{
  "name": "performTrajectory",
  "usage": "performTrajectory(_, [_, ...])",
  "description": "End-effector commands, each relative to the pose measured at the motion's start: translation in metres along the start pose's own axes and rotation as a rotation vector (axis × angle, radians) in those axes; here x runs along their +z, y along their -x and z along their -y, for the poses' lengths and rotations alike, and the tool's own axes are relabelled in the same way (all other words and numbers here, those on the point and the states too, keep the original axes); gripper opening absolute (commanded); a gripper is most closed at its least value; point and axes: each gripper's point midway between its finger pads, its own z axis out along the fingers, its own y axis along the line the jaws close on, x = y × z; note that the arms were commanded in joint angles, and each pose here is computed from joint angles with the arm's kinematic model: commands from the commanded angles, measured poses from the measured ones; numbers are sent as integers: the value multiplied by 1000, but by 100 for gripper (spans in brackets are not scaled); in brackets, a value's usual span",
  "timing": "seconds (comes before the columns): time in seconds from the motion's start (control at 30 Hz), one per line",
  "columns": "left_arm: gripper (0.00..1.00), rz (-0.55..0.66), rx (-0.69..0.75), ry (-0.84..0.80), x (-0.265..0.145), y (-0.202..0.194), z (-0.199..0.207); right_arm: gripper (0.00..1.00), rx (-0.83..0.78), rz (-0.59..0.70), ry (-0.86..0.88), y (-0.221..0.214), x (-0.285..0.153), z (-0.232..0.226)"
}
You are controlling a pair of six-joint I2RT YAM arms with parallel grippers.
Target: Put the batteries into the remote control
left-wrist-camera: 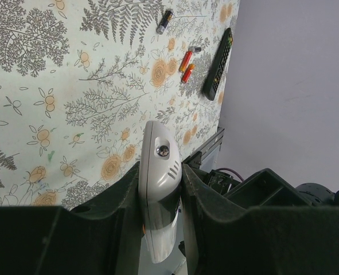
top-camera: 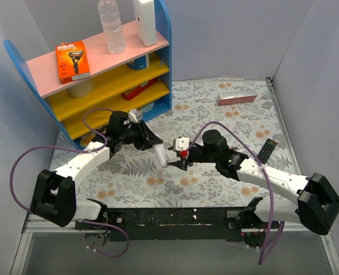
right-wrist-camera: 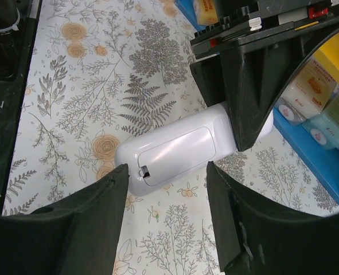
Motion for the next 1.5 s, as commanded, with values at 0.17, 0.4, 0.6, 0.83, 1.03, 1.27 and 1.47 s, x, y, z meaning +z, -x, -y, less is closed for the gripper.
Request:
performTrajectory(0.17, [0, -4, 26, -66, -8, 4, 25, 63, -41, 10, -26, -1, 5, 5])
performTrajectory(0.4, [0, -15, 31, -77, -9, 3, 28, 59, -39, 2, -30, -4, 7, 5])
performTrajectory(0.6, [0, -27, 35, -81, -9, 2, 28, 54, -41, -2, -28, -6, 7, 5])
performTrajectory(0.83, [0, -43, 63, -85, -9, 1, 31, 42, -34, 11, -42, -2, 10, 9])
performTrajectory(1.03, [0, -53, 92, -82, -8, 1, 32, 35, -31, 6, -41, -2, 12, 11])
performTrajectory(1.27, [0, -61, 80, -81, -7, 0, 34, 36, -28, 5, -23, -3, 15, 9])
performTrajectory(1.47, [0, -63, 50, -84, -5, 0, 34, 43, -49, -12, -8, -8, 15, 4])
